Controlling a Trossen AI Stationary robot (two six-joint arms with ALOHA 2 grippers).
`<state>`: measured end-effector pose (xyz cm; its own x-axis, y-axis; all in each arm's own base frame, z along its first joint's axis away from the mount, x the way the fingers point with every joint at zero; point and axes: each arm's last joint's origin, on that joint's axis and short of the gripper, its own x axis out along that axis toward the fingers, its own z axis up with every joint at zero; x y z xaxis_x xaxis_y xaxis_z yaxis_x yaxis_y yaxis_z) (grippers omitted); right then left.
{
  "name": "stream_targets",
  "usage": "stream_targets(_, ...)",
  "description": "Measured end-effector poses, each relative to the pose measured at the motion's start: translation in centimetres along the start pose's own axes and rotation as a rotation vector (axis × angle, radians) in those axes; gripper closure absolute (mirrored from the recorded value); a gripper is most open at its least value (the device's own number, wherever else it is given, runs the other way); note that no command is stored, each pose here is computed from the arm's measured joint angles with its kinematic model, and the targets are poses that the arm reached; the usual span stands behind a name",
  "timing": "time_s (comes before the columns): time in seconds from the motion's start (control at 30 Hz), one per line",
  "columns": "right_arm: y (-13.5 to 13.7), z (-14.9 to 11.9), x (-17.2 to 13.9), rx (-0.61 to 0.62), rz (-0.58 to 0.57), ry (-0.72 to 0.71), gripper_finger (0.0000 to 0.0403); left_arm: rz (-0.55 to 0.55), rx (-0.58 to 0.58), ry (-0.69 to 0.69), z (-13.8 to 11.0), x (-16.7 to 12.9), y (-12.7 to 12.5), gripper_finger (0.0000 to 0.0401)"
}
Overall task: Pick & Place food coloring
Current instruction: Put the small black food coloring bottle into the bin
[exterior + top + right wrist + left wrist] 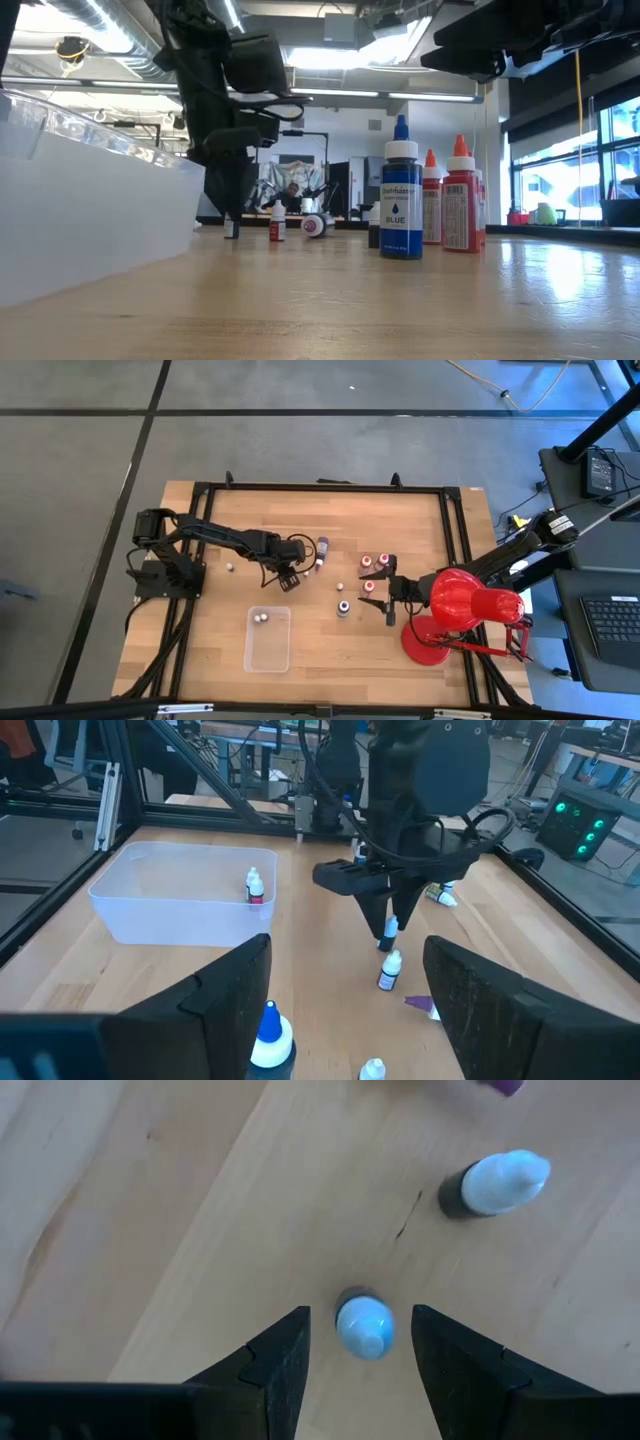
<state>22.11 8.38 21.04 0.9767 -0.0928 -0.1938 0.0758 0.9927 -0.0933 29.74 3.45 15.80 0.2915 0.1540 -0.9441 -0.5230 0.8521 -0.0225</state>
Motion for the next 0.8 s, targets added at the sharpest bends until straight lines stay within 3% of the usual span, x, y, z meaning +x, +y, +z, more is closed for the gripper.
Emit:
stream_targets(0.2,0.0,-0.01,0.0,0.0,0.0,0.001,0.0138,0.006,0.008,-0.007,0.05,-0.01,0.01,0.0246)
stream_targets(0.6,0.0,-0.02,0.0,-0.001,0.0,0.002,0.0138,0.006,0.008,-0.007,0.05,-0.01,0.0,0.0329)
stream_targets(0.8,0.0,-0.06,0.0,-0.003,0.0,0.006,0.0138,0.002,0.05,-0.006,-0.11,-0.12,-0.35,0.0336)
